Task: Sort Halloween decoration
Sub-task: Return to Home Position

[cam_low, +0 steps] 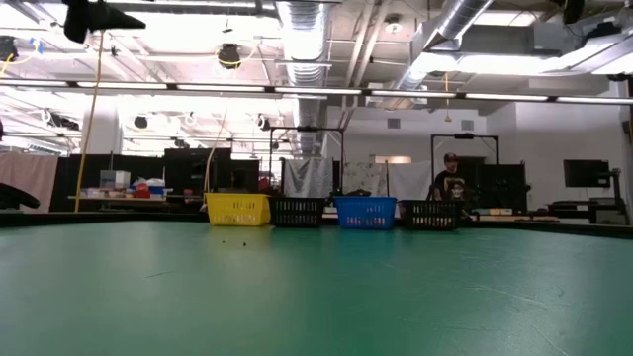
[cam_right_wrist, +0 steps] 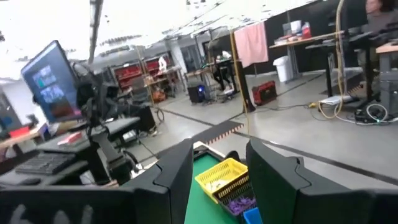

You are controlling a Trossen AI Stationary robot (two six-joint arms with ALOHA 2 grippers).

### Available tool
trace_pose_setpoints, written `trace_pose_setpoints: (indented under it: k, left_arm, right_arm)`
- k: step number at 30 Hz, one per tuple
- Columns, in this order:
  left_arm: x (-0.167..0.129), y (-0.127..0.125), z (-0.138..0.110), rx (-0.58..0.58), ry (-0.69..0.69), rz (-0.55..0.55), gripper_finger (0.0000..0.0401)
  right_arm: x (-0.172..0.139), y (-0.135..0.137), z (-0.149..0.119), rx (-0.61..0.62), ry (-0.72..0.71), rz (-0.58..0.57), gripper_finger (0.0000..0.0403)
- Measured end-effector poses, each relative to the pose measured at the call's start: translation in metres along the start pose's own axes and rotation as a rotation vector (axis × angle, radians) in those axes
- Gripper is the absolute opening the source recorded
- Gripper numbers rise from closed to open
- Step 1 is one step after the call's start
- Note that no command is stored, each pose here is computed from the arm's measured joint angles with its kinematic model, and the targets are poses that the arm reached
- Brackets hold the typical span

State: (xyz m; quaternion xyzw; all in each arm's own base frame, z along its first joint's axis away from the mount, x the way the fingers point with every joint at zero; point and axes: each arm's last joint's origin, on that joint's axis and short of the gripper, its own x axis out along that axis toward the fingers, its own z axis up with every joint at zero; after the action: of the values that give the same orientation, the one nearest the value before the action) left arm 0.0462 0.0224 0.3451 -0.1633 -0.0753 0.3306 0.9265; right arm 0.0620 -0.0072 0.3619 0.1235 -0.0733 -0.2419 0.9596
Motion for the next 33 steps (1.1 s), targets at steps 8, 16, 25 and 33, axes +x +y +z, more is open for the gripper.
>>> trace_pose_setpoints:
  k: [8,16,25,33]
  left_arm:
    - [0.009,-0.002,-0.019,0.017,0.047,-0.059,0.0256]
    - [0.000,0.011,-0.038,-0.042,0.020,-0.047,0.0256]
    - [0.002,0.017,-0.074,-0.086,0.035,-0.125,0.0256]
    - [0.011,0.009,-0.095,-0.078,0.073,-0.178,0.0256]
  right_arm:
    - [-0.006,-0.006,-0.018,-0.039,0.014,0.017,0.0176]
    - [-0.022,-0.023,-0.036,0.001,-0.037,0.062,0.0176]
    - [-0.025,-0.030,-0.059,0.069,-0.090,0.073,0.0176]
    - [-0.017,-0.026,-0.081,0.046,-0.065,0.098,0.0176]
